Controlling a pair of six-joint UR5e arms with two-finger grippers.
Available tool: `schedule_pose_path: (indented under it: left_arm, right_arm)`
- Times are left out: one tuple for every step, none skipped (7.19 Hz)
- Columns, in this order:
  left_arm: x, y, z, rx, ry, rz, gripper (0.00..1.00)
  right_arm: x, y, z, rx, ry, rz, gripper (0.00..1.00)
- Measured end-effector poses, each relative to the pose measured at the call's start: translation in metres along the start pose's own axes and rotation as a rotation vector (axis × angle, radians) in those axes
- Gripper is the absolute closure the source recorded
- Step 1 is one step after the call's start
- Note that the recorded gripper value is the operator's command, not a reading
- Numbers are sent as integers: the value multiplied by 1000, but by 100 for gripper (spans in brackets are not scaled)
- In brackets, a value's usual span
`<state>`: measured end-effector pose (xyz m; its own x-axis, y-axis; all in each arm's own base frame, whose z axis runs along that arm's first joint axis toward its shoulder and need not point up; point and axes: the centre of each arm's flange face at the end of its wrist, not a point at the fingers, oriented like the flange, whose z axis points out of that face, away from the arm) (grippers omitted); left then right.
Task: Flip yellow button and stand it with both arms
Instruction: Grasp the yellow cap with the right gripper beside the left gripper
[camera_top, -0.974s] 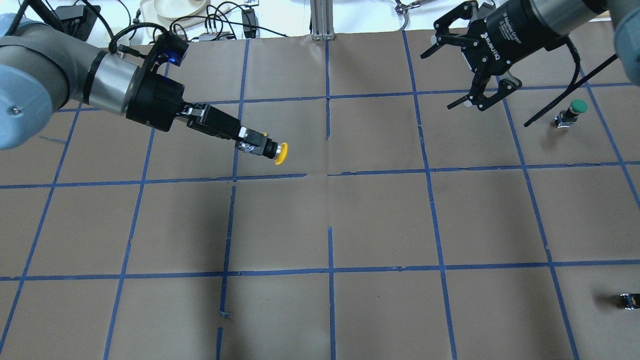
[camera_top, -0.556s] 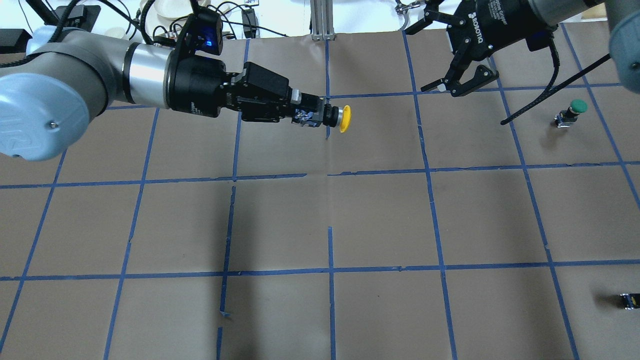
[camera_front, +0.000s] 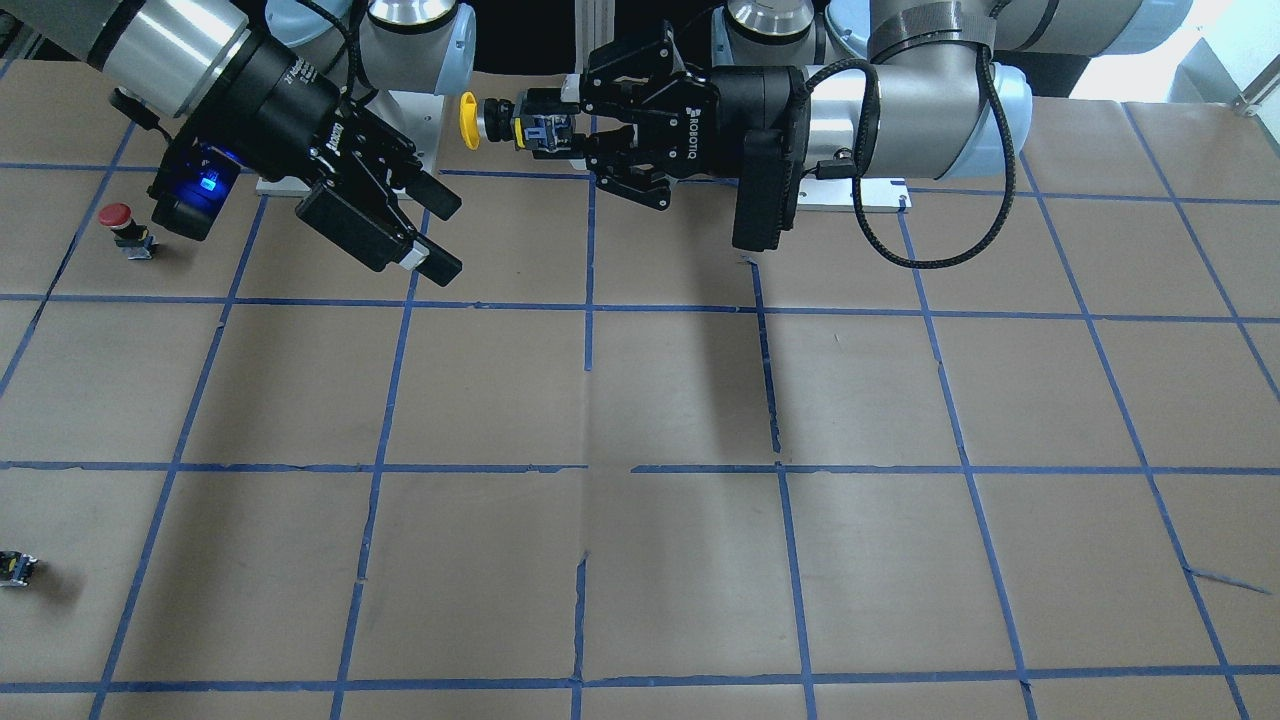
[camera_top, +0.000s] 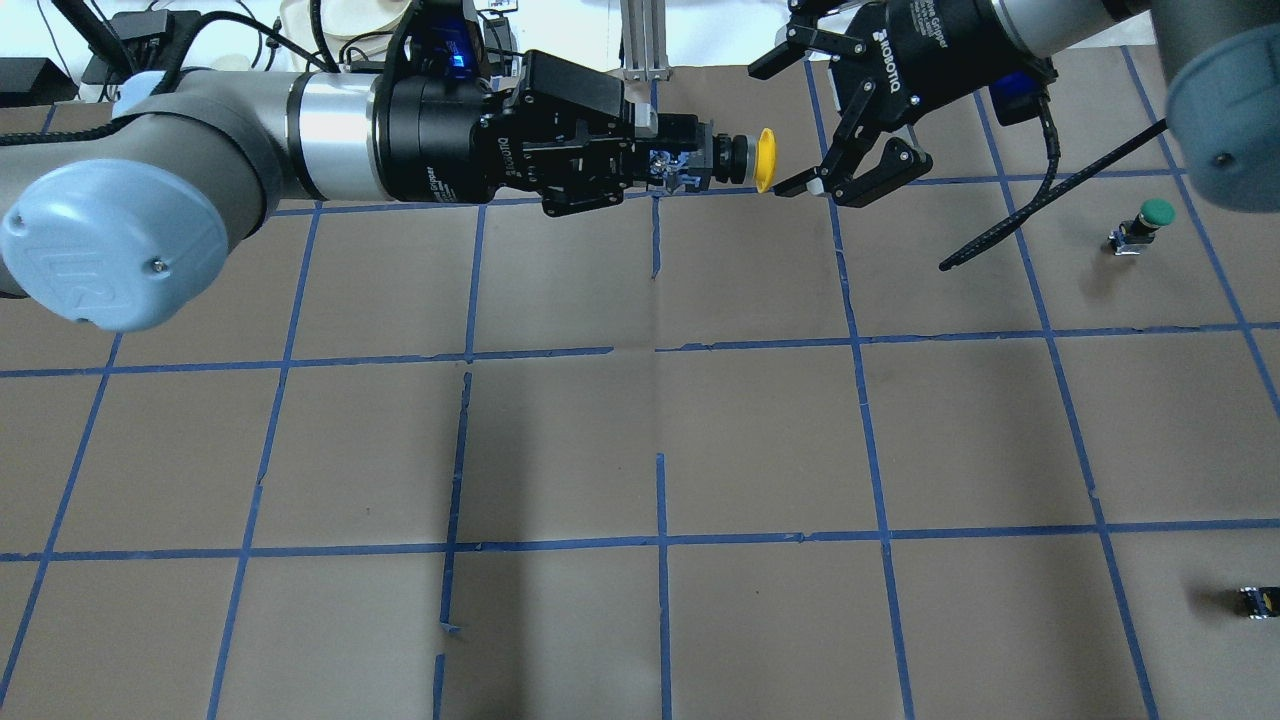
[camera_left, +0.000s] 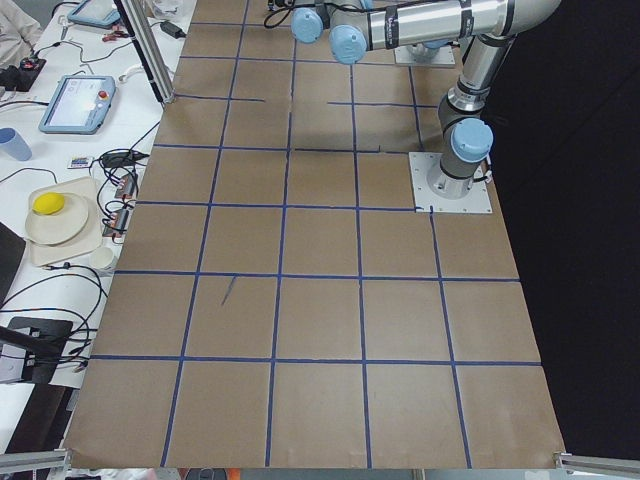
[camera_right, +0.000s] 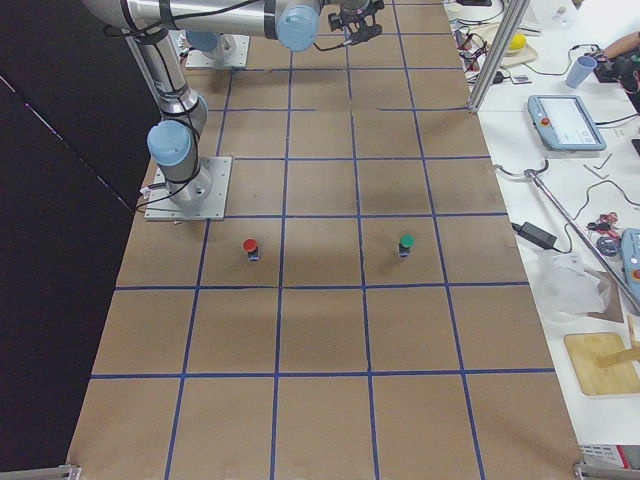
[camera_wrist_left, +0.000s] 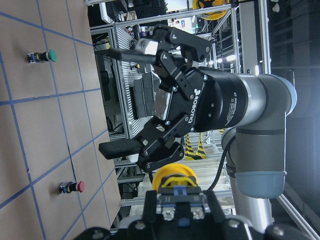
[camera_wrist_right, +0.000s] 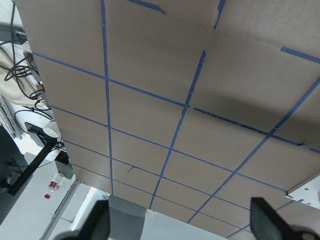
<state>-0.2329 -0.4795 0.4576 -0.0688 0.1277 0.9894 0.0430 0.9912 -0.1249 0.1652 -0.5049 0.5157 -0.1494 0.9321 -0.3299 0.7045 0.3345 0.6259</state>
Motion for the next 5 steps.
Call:
schedule_pose_path:
  left_arm:
    - [-1, -2, 0, 2, 2, 3, 87]
    - [-3, -3, 0, 3, 3, 2, 87]
    - [-4, -4, 0, 6, 7, -1, 87]
    - [-4, -4, -1, 11, 14, -3, 87]
    - [-4, -5, -1, 15, 21, -4, 87]
  right_arm:
    - [1, 9, -7, -8, -15, 6, 0]
    - [3, 16, -14, -15, -30, 10, 0]
    - [7, 24, -19, -19, -38, 10, 0]
    - [13, 31, -23, -21, -38, 15, 1]
    - [19, 37, -27, -23, -31, 26, 1]
